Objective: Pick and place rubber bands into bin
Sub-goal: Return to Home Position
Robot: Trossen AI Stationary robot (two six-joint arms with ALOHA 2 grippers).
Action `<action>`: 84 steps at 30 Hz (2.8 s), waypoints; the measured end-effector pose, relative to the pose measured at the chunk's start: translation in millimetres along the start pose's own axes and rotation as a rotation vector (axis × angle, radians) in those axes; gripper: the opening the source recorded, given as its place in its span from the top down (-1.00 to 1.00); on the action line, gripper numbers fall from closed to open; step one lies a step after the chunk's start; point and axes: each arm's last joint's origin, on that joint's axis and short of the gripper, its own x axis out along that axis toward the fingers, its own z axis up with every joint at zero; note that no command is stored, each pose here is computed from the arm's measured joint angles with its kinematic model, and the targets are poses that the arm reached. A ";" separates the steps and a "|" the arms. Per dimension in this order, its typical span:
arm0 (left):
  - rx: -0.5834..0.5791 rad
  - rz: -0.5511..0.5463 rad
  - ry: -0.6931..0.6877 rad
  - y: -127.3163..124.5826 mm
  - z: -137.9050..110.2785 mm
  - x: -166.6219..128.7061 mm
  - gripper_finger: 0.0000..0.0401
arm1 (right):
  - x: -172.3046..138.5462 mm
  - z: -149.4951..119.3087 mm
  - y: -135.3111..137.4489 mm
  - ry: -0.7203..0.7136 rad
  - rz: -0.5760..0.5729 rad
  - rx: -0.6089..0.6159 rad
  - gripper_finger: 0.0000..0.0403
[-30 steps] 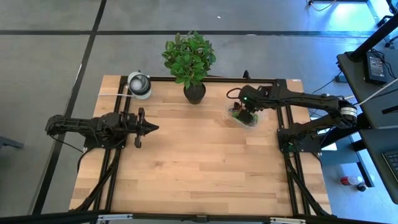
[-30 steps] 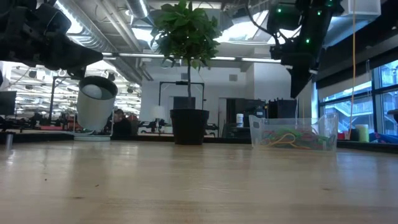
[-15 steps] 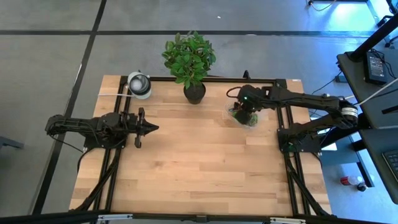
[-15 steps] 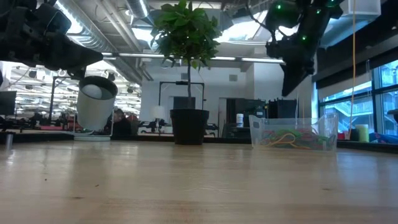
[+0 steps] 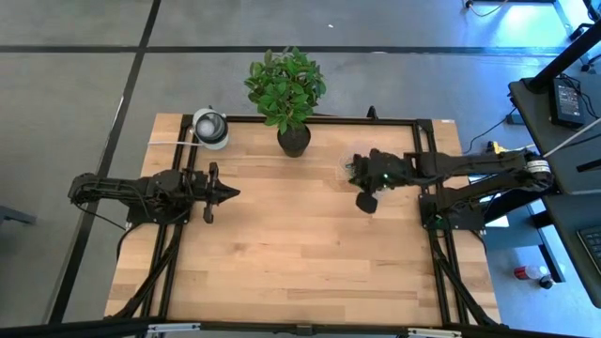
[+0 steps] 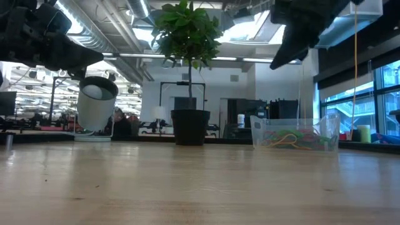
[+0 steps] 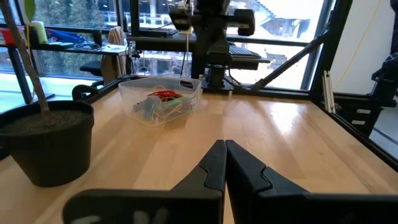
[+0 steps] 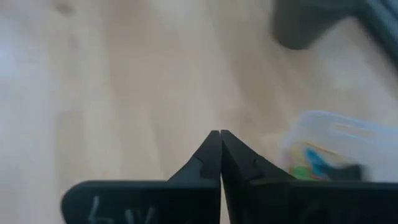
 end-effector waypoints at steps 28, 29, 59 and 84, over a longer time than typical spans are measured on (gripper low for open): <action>0.000 0.000 0.000 0.0 0.0 0.1 0.99 | -4.0 -155.8 -19.5 -0.789 0.354 0.051 1.00; 0.000 0.000 0.000 0.0 0.0 0.1 0.99 | -7.3 -155.4 -20.0 -0.820 0.356 0.030 1.00; 0.000 -0.005 0.002 -0.2 -0.1 0.1 0.99 | -14.7 -168.3 -19.1 -0.809 0.519 -0.146 0.85; 0.000 -0.005 0.002 -0.1 -0.1 0.1 0.99 | -14.6 -168.3 -19.2 -0.809 0.517 -0.144 0.86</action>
